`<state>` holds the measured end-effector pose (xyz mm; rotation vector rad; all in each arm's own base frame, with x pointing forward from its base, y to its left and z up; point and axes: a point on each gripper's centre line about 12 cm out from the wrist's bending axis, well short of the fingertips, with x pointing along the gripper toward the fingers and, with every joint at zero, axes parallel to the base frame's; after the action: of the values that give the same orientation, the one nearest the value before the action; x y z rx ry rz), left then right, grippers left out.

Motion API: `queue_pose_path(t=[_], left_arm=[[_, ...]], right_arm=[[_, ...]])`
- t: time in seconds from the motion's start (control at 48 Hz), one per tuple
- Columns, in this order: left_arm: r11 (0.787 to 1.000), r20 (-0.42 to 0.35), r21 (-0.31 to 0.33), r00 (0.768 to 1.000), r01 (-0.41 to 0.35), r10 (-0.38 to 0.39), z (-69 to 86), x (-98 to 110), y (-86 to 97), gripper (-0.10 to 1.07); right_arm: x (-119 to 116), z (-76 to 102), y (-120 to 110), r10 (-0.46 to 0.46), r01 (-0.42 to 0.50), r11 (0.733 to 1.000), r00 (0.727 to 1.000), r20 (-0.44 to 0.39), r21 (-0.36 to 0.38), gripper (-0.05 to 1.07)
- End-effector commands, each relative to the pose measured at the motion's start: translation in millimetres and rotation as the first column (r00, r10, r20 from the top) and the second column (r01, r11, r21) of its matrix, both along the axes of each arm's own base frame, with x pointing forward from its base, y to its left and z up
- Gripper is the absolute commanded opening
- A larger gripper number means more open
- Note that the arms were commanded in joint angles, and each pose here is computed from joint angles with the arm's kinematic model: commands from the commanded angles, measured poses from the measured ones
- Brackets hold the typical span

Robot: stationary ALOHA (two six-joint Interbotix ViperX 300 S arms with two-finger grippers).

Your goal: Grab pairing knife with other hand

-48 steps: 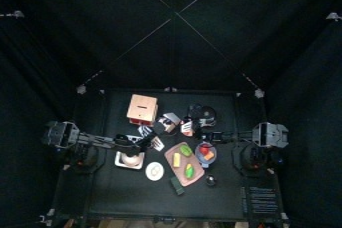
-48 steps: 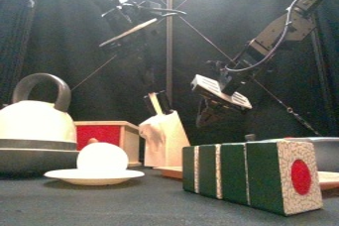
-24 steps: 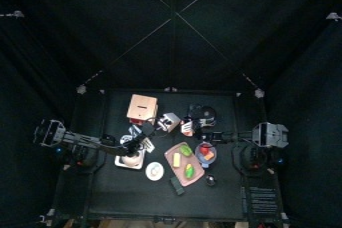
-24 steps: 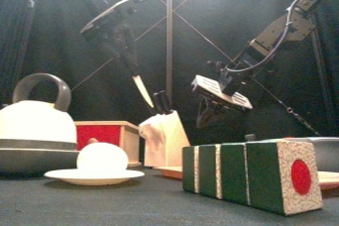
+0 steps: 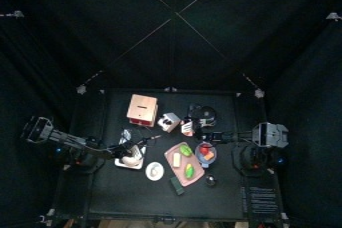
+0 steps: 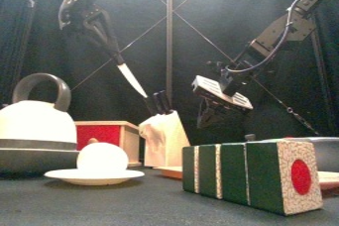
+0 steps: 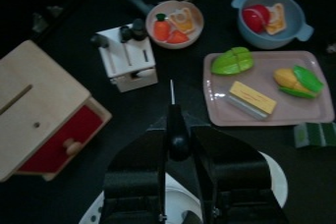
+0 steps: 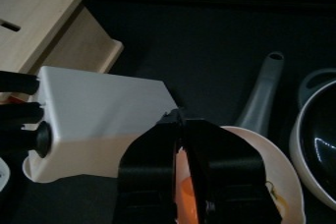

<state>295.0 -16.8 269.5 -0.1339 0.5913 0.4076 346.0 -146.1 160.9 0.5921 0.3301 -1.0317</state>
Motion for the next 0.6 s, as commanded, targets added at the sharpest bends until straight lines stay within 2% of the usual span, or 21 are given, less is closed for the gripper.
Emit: queue_pose_path(t=[0.0,0.188,0.396,0.5,0.583], left_arm=[[0.998,0.045,0.001,0.997,0.062,-0.062,5.1,3.0,-5.5,0.52],[0.982,0.078,0.034,0.979,0.187,-0.189,-2.0,4.5,-14.8,0.52],[0.962,0.072,0.07,0.961,0.264,-0.269,-12.0,2.0,-19.5,0.52],[0.954,0.068,0.085,0.953,0.289,-0.295,-15.7,0.1,-20.7,0.52],[0.947,0.074,0.089,0.946,0.308,-0.315,-15.9,-1.2,-22.5,0.52]], right_arm=[[1.1,11.7,0.0,0.003,-0.003,1.0,1.0,0.029,-0.013,0.45],[3.7,20.2,11.6,0.051,-0.05,0.998,0.998,0.046,-0.023,0.45],[-1.2,36.7,38.6,0.162,-0.158,0.986,0.984,0.074,-0.049,0.45],[-8.5,46.5,60.8,0.26,-0.254,0.964,0.962,0.082,-0.084,0.45],[-14.3,55.8,83.8,0.362,-0.35,0.928,0.928,0.084,-0.13,0.45]])
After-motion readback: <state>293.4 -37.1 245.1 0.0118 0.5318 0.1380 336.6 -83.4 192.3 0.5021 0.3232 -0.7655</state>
